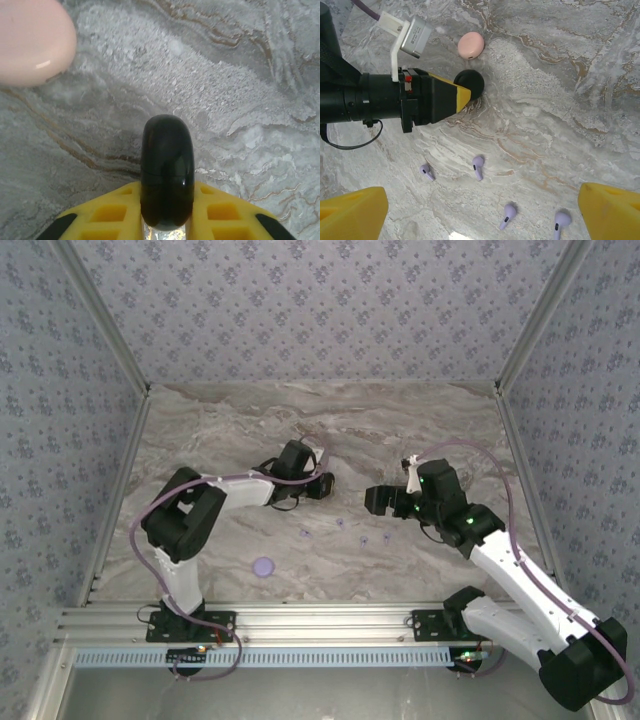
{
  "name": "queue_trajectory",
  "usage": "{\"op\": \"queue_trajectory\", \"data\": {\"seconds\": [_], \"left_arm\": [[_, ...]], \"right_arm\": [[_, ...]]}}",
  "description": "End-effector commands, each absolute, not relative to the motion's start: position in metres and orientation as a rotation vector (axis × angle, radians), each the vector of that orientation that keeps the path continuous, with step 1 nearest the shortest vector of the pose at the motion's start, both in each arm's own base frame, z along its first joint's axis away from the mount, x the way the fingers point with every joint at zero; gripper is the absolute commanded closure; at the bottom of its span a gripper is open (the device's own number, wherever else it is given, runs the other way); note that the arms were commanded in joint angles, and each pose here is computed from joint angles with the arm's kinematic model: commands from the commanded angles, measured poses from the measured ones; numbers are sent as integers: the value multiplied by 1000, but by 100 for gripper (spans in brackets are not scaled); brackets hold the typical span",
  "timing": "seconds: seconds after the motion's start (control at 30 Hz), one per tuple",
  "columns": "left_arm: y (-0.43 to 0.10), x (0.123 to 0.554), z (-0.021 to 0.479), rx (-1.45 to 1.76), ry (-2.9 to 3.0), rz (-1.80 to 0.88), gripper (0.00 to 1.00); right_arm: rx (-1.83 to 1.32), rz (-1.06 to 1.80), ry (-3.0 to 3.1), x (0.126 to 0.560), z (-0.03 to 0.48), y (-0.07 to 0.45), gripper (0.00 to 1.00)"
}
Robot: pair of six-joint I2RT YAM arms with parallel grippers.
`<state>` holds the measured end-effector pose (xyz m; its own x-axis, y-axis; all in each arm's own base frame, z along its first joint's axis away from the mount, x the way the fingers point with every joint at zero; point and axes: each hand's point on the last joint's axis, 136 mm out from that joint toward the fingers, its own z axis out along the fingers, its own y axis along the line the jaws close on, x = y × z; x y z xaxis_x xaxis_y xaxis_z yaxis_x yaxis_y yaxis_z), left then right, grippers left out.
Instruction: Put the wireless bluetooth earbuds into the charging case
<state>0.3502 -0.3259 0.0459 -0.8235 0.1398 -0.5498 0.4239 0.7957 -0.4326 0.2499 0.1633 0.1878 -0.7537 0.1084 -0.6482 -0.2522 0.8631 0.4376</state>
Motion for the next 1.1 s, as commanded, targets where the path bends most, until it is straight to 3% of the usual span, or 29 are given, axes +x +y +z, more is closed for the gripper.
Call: {"op": "queue_trajectory", "data": {"seconds": [0.0, 0.27, 0.63, 1.07], "left_arm": [[-332, 349, 43, 433, 2517, -796, 71], [-316, 347, 44, 419, 2503, -709, 54], [-280, 341, 119, 325, 2313, -733, 41], [-167, 321, 175, -19, 2134, -721, 17]], "right_arm": [[-85, 682, 2345, 248, 183, 161, 0], [-108, 725, 2333, 245, 185, 167, 0], [-328, 683, 2385, 219, 159, 192, 0], [-1044, 464, 2359, 174, 126, 317, 0]]}}
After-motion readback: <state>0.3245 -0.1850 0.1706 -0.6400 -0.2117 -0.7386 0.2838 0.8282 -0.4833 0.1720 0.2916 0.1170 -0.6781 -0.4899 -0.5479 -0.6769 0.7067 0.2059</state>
